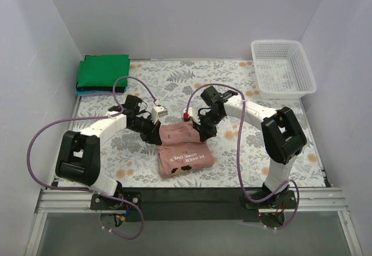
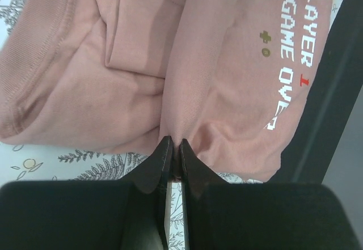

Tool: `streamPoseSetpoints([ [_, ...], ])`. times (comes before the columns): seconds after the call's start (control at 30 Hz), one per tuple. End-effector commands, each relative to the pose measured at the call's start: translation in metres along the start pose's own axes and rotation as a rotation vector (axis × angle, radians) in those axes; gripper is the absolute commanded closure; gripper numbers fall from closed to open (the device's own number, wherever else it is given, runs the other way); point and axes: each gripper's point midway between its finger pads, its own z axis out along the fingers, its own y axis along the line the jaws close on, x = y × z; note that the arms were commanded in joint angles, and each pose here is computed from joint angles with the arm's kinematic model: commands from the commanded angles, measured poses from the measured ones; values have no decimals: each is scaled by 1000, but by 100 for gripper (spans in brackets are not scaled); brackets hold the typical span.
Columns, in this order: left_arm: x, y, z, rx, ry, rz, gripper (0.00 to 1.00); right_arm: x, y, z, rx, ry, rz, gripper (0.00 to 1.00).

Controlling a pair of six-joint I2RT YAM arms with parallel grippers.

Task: Fold and stack the t-shirts
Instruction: Fold the tshirt

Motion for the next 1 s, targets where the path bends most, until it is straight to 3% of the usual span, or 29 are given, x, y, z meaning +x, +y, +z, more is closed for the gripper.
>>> streamPoseSetpoints([
  [0.0,-16,-2,-9,-5,-43,29,100,-24,-1,-18,33,-68,17,99],
  [0.07,-27,3,-11,-14,-54,60,100,-30,-6,-21,46,-69,29,99],
  [0.1,-30,6,-11,-19,-56,69,90,-33,-10,-24,59,-68,28,88],
  [0.2,-53,11,-19,-44,-114,129,78,-50,-23,-38,98,-107,50,65],
  [0.33,-80,-2,-26,-14,-217,200,54,-75,-41,-62,100,-222,127,60],
  [0.53,-88,-13,7,15,-181,276,52,-89,-63,-45,-36,-313,327,68],
  [0.83,-80,-6,53,12,-95,318,52,-53,-83,5,-75,-229,467,72],
  [0.97,-69,-12,59,29,-59,353,58,-34,-71,11,-77,-185,491,73],
])
